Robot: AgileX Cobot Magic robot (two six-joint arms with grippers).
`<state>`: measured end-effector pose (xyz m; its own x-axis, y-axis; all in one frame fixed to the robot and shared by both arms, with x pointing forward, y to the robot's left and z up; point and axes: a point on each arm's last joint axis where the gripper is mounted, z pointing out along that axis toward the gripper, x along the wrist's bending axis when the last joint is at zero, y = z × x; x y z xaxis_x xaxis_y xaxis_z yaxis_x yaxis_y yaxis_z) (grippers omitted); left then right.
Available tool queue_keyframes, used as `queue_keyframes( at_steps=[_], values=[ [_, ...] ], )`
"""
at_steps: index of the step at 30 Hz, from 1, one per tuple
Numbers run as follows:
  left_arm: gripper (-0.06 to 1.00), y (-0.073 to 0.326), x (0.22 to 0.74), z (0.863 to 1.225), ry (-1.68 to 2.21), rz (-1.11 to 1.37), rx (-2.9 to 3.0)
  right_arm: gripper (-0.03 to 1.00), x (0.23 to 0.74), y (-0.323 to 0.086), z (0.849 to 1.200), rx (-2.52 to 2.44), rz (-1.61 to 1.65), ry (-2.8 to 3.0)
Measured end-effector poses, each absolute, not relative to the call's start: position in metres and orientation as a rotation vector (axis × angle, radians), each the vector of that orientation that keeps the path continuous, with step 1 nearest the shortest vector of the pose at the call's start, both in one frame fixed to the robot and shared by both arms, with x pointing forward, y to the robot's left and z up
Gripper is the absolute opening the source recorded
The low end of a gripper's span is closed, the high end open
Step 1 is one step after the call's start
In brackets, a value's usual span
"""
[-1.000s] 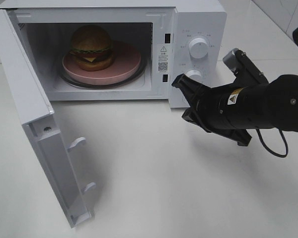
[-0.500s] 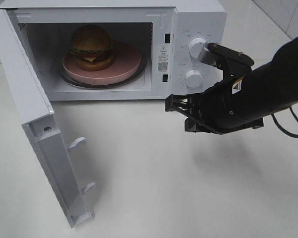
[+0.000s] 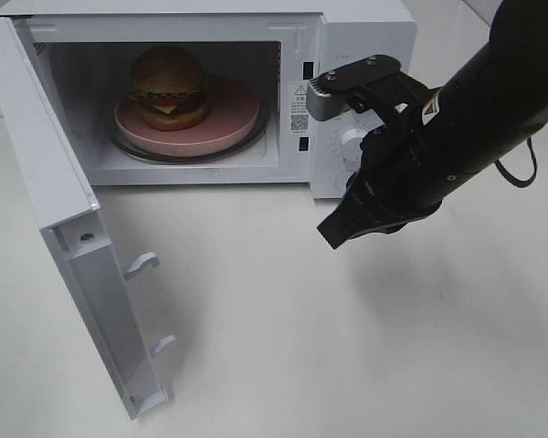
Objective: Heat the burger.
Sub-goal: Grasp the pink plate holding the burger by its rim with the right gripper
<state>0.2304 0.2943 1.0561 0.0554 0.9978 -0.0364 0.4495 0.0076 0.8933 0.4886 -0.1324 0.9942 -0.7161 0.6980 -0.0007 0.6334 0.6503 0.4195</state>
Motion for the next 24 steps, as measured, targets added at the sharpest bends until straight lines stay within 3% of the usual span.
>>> queue_keyframes(
  at_steps=[17,23,24],
  values=[
    [0.98,0.2943,0.2304,1.0561,1.502,0.888,1.553,0.09,0.4903,-0.1368,1.0002,-0.025,0.335,2.835],
    [0.98,0.2943,0.2304,1.0561,1.502,0.888,1.553,0.14,0.4955,-0.1413,1.0009,-0.254,0.198,2.754],
    [0.98,0.2943,0.2304,1.0561,1.502,0.888,1.553,0.19,0.4969,-0.1401,1.0017,-0.315,0.159,2.714]
  ],
)
